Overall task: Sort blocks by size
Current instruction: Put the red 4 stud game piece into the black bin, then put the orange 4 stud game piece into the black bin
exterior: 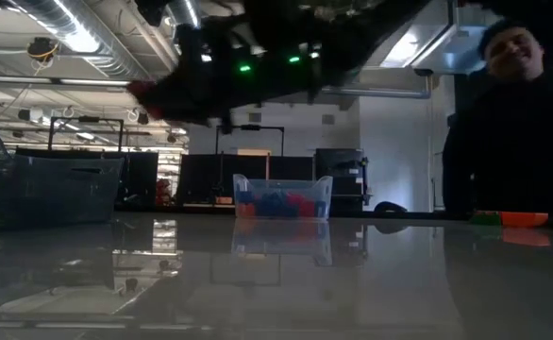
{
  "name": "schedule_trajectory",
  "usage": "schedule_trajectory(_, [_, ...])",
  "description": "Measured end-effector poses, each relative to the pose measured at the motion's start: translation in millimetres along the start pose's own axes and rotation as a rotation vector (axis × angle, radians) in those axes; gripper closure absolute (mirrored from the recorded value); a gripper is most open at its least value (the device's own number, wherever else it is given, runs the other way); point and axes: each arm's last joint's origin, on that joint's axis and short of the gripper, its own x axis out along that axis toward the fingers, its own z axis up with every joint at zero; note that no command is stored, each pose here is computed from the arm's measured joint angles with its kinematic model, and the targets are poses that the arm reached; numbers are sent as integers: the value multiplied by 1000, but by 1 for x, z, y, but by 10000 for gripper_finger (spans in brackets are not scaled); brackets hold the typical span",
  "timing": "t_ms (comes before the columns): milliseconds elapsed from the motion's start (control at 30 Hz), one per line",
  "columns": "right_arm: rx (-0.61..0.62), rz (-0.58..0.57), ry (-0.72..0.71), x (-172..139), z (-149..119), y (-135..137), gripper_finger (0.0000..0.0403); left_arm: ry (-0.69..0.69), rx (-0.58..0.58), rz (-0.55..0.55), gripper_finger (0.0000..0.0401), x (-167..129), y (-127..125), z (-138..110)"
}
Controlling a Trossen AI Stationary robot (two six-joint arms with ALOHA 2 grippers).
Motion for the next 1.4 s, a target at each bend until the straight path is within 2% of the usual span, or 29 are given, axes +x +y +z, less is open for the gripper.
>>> schedule_trajectory(200, [-4,90,-43,52,-3,1,263,1,0,0,187,0,0,0])
schedule_trajectory(367, [16,156,-66,77,-8,1,241,8,-1,1,187,0,0,-1])
schedule_trajectory(633, [55,165,60,86,-19,0,151,11,-1,1,187,0,0,-1])
schedule_trajectory(800, [-11,154,179,70,4,3,118,9,-16,2,187,0,0,-1])
schedule_trajectory(933, [-74,53,347,43,30,6,121,42,-63,2,187,-7,0,-1])
schedule_trajectory(1100, [-111,-127,571,5,49,4,142,22,-27,-9,187,-21,-2,3])
schedule_trajectory(1267, [-106,-406,800,-33,54,10,165,57,-27,-37,187,-23,-3,-2])
schedule_trajectory(1400, [-176,-654,929,-63,56,15,177,123,-12,-42,187,-9,-2,-10])
